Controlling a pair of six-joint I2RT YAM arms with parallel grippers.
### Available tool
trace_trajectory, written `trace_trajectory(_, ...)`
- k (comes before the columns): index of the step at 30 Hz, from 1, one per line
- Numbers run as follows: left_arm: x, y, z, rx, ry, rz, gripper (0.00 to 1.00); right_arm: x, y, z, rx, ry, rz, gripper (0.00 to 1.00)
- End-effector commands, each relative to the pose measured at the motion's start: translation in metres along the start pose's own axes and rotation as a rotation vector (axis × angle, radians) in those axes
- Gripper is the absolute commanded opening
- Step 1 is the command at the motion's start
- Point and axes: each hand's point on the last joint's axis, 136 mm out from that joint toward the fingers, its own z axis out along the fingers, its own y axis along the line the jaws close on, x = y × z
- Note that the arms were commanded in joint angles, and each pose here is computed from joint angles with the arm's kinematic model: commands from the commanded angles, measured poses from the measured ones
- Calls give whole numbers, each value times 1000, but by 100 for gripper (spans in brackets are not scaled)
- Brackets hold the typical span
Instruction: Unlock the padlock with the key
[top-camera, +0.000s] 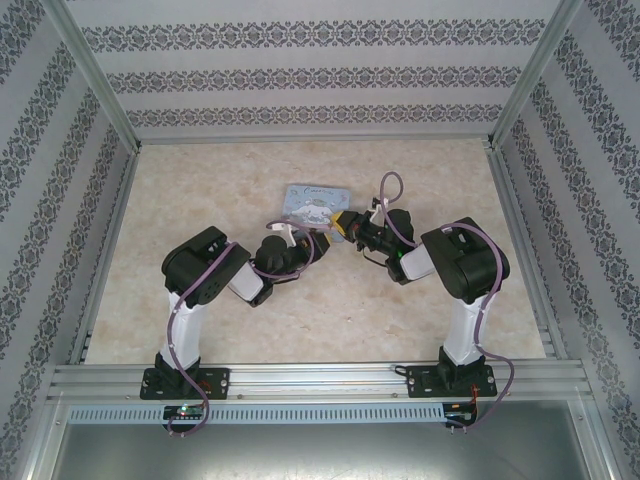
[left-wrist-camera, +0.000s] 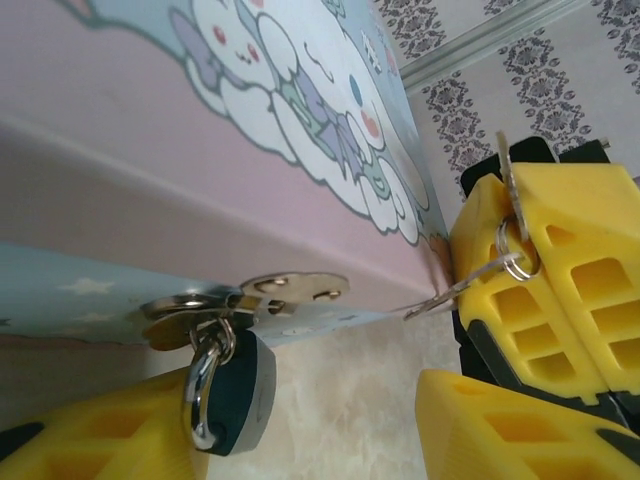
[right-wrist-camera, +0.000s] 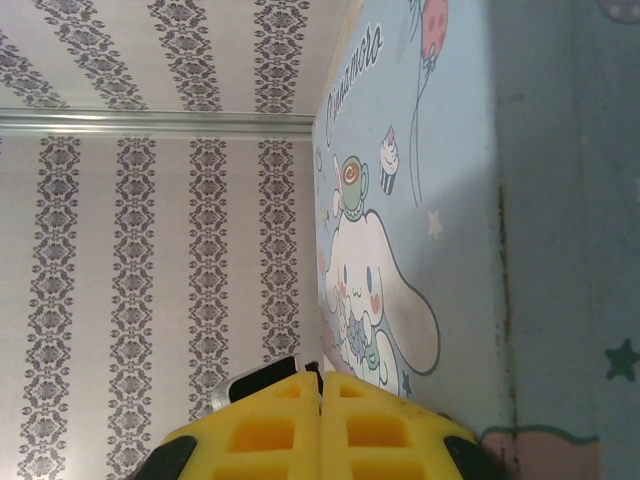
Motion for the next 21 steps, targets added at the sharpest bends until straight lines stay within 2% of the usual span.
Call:
trace_trajectory(1, 4, 17, 0, -63, -30, -35, 51, 8, -21, 3, 54, 11, 28, 0)
trace_trajectory(6, 3, 20, -1, -78, -40, -48, 44, 8, -20, 3, 51, 10, 28, 0)
trace_trajectory(13, 7, 29, -6, -106, -39, -58, 26, 7, -21, 3, 51, 8, 31, 0)
trace_trajectory(19, 8, 30, -6, -110, -37, -63, 21, 8, -21, 3, 49, 8, 32, 0)
trace_trajectory(21, 7, 29, -5, -110, -36, -67, 15, 7, -18, 3, 42, 9, 30, 0)
